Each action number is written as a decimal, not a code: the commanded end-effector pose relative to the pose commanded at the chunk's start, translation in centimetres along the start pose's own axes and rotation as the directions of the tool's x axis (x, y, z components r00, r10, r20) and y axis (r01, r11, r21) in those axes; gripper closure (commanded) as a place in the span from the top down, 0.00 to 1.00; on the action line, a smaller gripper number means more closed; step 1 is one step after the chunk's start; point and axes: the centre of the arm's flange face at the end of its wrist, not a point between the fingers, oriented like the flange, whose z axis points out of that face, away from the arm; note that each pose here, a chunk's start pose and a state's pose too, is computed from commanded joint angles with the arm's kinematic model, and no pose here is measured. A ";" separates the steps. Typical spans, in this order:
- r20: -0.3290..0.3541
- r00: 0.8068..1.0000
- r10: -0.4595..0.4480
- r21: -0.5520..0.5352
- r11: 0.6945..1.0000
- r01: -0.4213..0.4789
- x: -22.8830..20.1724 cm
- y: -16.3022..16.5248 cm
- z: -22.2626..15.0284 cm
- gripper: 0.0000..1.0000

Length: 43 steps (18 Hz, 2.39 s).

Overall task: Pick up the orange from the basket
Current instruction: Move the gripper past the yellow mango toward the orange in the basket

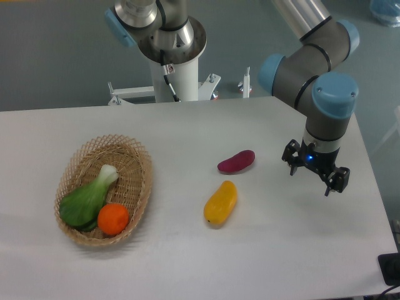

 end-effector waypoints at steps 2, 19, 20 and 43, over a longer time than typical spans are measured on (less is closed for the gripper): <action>-0.011 1.000 -0.022 -0.001 1.000 0.022 0.5 0.0 0.4 1.00; -0.096 0.992 -0.083 -0.014 0.997 0.082 6.9 -3.8 2.5 1.00; -0.097 0.992 -0.077 -0.013 0.997 0.076 7.1 -4.3 2.5 1.00; -0.171 0.961 -0.218 0.139 0.960 0.243 16.2 -22.5 -1.1 1.00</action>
